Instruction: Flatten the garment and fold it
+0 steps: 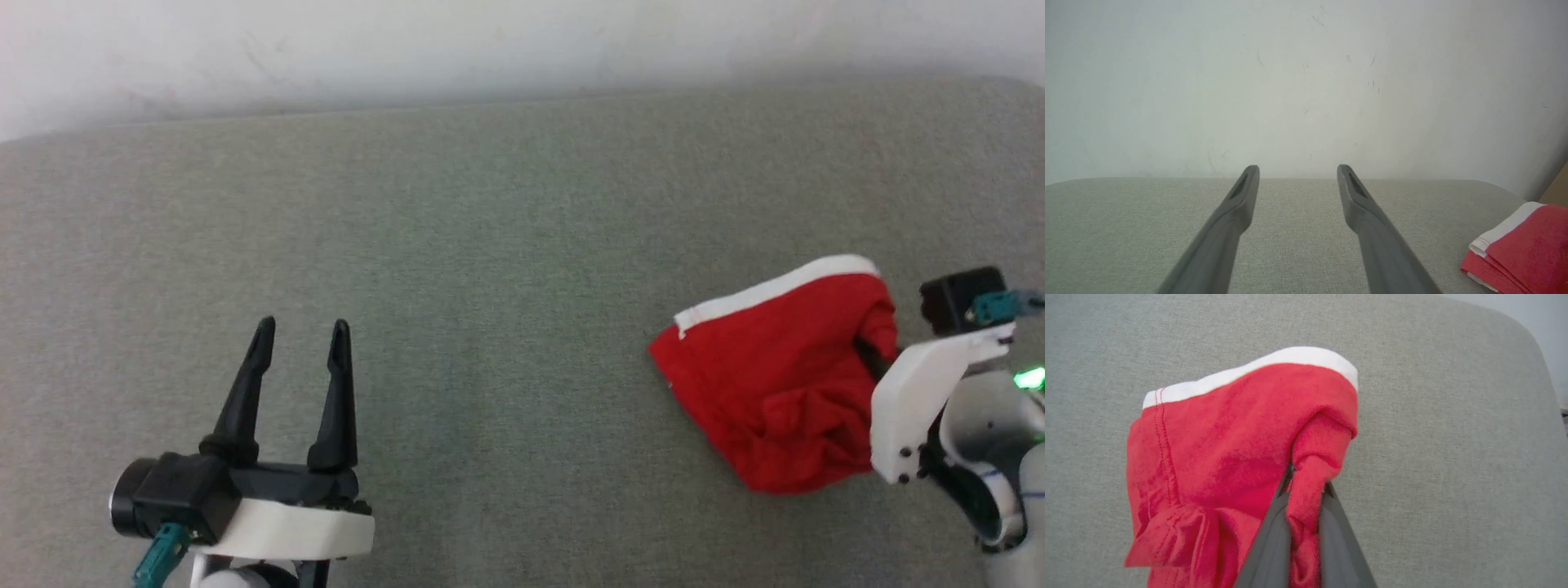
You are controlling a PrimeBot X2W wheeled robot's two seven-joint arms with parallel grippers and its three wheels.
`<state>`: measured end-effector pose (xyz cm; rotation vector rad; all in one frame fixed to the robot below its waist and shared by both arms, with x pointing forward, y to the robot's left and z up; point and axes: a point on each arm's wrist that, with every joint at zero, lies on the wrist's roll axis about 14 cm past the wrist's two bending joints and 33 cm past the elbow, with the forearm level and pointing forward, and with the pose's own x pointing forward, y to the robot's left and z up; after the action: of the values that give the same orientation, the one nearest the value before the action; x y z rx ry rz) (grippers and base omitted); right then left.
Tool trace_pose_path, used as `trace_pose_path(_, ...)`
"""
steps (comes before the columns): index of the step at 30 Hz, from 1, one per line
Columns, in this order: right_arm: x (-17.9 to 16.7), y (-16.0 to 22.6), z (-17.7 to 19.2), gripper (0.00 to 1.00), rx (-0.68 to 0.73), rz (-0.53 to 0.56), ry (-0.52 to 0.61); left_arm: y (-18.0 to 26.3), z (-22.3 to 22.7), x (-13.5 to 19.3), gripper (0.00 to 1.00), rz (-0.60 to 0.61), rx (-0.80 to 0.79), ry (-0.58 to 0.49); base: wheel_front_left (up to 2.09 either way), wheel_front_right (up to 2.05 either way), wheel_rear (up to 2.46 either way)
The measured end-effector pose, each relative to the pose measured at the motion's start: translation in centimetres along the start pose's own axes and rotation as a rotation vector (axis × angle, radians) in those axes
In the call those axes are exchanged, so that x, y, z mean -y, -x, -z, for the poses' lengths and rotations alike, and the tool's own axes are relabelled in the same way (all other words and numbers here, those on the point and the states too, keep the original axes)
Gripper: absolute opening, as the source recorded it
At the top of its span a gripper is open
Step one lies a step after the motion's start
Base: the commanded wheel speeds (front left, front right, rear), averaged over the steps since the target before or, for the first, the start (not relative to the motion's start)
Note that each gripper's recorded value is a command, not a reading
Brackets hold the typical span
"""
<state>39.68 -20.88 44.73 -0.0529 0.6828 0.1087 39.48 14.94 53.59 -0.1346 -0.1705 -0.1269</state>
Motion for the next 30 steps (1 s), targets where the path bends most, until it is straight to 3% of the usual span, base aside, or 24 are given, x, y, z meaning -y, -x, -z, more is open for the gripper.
trace_pose_path(11, 7.1, -1.1, -3.1, 0.00, 0.007, 0.191, 0.098, -4.8, 1.4, 2.2, 1.00, 0.123, 0.008, -0.020, 0.00, 0.00, 0.00)
trace_pose_path(30, 17.4, -0.4, -2.0, 0.00, -0.080, 0.463, 0.215, -9.3, 5.6, 6.7, 1.00, 0.305, -0.038, 0.010, 0.00, 0.00, 0.00)
